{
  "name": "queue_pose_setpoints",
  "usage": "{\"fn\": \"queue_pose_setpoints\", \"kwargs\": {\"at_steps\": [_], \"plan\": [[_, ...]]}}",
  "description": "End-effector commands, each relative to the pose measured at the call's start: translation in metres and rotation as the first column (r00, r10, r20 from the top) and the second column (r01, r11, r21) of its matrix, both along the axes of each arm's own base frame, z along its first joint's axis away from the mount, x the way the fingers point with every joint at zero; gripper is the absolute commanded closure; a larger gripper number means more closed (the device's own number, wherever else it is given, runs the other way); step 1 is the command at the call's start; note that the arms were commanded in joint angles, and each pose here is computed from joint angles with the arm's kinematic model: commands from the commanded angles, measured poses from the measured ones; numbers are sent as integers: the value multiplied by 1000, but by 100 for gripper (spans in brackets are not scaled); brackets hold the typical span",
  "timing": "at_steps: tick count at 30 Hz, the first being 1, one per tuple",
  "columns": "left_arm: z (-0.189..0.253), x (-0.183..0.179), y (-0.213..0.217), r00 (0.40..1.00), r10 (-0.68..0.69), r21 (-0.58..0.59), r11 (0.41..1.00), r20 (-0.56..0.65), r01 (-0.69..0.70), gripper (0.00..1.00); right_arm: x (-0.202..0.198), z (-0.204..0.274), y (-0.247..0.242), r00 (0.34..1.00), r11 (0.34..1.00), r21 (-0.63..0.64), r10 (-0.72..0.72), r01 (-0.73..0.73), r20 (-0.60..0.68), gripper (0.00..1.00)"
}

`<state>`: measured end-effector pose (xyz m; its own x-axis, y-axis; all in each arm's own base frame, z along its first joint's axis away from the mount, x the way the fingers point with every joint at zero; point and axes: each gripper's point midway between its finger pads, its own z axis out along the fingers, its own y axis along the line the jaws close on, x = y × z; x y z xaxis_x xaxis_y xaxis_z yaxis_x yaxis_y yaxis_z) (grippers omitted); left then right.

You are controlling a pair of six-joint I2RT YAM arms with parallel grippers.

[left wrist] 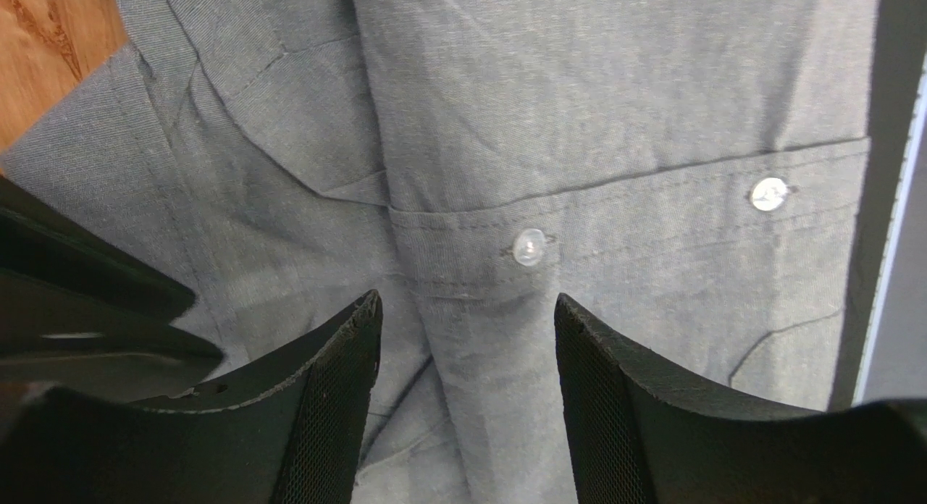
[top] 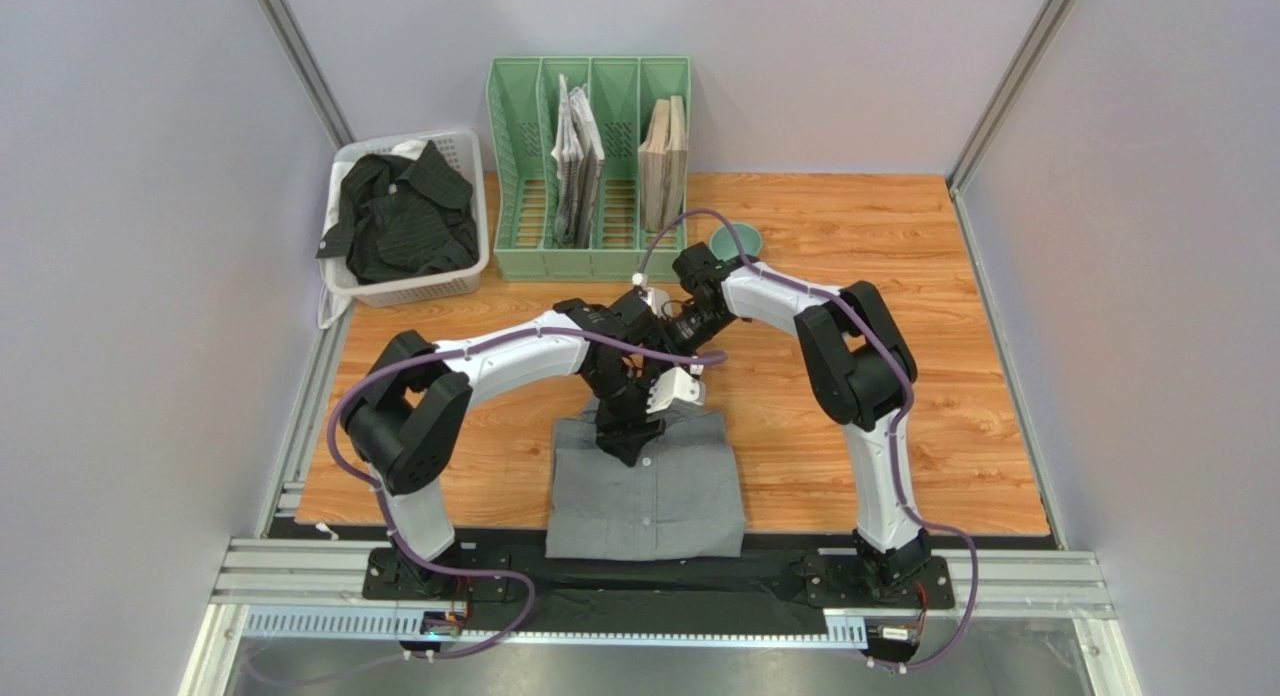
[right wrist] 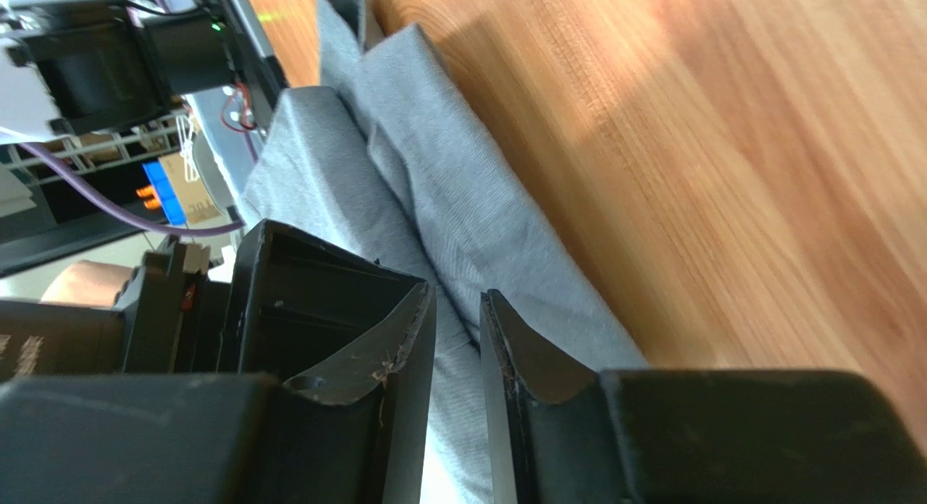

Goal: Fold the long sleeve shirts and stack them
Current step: Fold the shirt

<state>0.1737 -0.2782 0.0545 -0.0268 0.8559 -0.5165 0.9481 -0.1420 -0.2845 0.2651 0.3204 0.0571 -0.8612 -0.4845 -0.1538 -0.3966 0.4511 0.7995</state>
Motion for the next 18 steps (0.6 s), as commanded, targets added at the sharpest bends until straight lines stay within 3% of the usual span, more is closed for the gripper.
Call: {"fn": "queue_pose_setpoints", "kwargs": {"at_steps": [1, 5, 9, 13, 18], "plan": [[-1, 10, -8, 1000, -11, -7, 1000, 16, 11, 34, 0, -21, -1, 999, 999, -28, 28, -27, 18, 73], [-6, 3, -6, 999, -29, 2, 1000, -19, 29, 38, 1, -31, -3, 999, 998, -50, 33, -32, 26, 73], [4, -9, -5, 997, -48, -20, 999, -65, 47, 64, 6, -39, -6, 998, 997, -76, 39, -35, 53, 74], [22, -13, -2, 996, -63, -29, 998, -70, 61, 98, 6, -42, -8, 997, 995, -91, 45, -39, 59, 75], [40, 1, 3, 998, -55, -18, 998, -26, 54, 100, 1, -41, -10, 997, 995, -85, 59, -54, 51, 75]]}}
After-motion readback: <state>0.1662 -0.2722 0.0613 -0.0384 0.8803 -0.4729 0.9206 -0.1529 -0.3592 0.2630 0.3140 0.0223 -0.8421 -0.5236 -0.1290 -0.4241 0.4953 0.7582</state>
